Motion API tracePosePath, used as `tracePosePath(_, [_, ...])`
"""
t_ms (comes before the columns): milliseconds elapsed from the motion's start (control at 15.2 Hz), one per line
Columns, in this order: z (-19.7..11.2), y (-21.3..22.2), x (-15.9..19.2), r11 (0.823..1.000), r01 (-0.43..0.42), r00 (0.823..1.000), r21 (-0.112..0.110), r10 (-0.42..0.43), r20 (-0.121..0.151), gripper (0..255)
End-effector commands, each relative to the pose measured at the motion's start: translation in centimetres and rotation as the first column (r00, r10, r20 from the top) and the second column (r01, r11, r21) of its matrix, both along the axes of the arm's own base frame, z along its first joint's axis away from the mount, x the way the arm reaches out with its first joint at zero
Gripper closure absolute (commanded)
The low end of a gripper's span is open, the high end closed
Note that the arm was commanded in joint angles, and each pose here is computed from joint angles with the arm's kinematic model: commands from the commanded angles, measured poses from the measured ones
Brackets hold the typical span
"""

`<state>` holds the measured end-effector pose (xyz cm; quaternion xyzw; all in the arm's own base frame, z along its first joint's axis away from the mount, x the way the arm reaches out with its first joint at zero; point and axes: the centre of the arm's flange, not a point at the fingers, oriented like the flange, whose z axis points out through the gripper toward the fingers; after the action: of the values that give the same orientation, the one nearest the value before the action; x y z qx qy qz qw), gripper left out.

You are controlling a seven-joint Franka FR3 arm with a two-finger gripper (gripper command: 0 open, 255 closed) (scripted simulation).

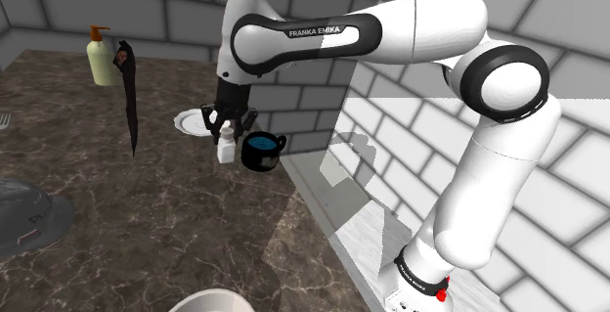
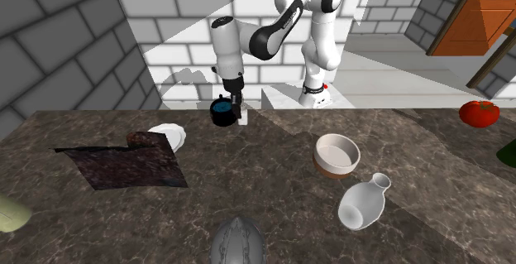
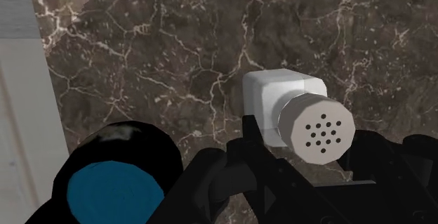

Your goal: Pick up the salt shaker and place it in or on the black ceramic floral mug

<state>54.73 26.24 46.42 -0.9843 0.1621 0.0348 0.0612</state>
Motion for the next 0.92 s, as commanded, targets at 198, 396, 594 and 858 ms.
tracePosePath(198, [2.6, -0.1, 0.1, 1.0, 0.0, 1.0, 0.0, 0.0, 0.0, 255])
tracePosePath(396, [4.2, -0.1, 0.1, 1.0, 0.0, 1.0, 0.0, 0.0, 0.0, 255])
tracePosePath(594, [4.7, -2.6, 0.8, 1.0, 0.0, 1.0, 0.0, 0.0, 0.0, 255])
tracePosePath(858, [5.0, -7.7, 2.2, 1.0, 0.0, 1.0, 0.0, 0.0, 0.0, 255])
